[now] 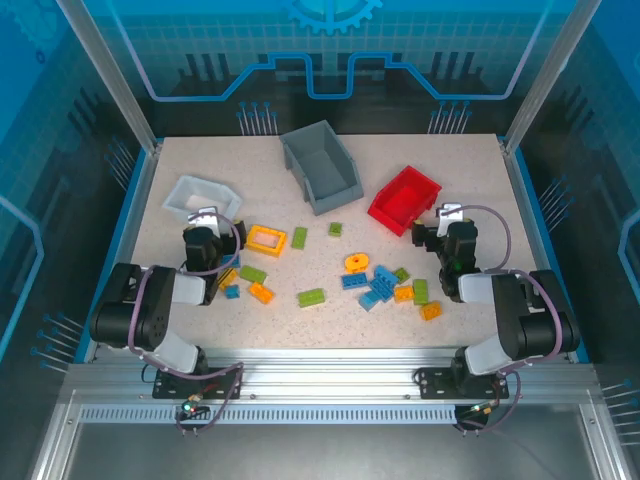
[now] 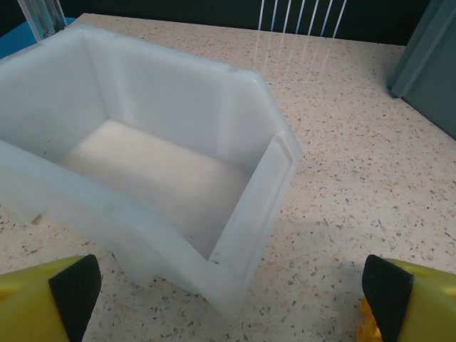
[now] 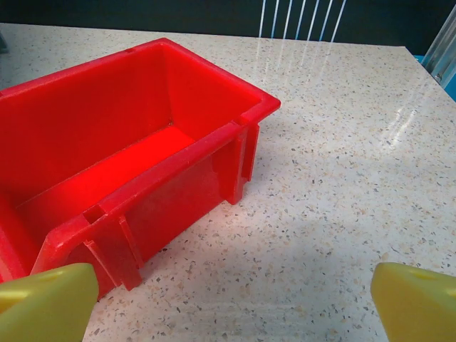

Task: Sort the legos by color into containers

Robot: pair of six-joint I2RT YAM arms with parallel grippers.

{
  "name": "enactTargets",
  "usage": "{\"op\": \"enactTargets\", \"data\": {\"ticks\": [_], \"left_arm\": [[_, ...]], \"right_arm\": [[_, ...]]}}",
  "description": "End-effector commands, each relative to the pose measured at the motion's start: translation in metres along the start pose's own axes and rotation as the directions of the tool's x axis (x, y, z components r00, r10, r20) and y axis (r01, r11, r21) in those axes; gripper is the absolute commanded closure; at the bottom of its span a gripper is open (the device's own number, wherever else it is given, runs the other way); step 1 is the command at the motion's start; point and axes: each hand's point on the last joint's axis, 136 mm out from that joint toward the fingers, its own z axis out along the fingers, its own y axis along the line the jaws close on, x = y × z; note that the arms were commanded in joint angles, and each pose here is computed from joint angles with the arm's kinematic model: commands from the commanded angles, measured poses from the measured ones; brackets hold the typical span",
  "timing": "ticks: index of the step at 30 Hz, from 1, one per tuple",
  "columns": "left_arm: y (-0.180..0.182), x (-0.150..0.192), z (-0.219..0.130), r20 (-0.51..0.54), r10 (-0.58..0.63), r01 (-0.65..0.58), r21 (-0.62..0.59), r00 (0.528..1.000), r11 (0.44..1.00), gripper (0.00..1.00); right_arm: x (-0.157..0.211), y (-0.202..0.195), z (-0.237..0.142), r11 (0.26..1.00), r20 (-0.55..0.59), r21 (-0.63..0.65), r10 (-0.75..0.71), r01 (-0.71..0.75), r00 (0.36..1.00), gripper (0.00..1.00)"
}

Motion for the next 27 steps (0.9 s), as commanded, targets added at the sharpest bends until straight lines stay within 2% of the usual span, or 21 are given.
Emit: {"op": "enactTargets", "data": {"ticks": [1, 25, 27], "left_arm": [[-0.001, -0.011, 0.0, 0.039, 0.011, -0.011, -0.003, 0.999, 1.0, 0.01], [-0.001, -0.012, 0.0, 0.039, 0.01, -0.01, -0.003, 0.999, 1.0, 0.01], [-0.002, -0.022, -0.011, 0.086, 0.016, -0.016, 0.0, 0.996, 1.0, 0.01]], "right_arm": [[-0.001, 0.001, 0.001, 1.0, 0.002, -0.009, 0.0, 0.0, 1.0, 0.0], [-0.002, 0.002, 0.001, 1.0, 0.005, -0.012, -0.001, 0.001, 1.0, 0.0], [-0.013, 0.0, -0.005, 1.0, 0.005, -0.016, 0.009, -0.009, 1.0, 0.0]]}}
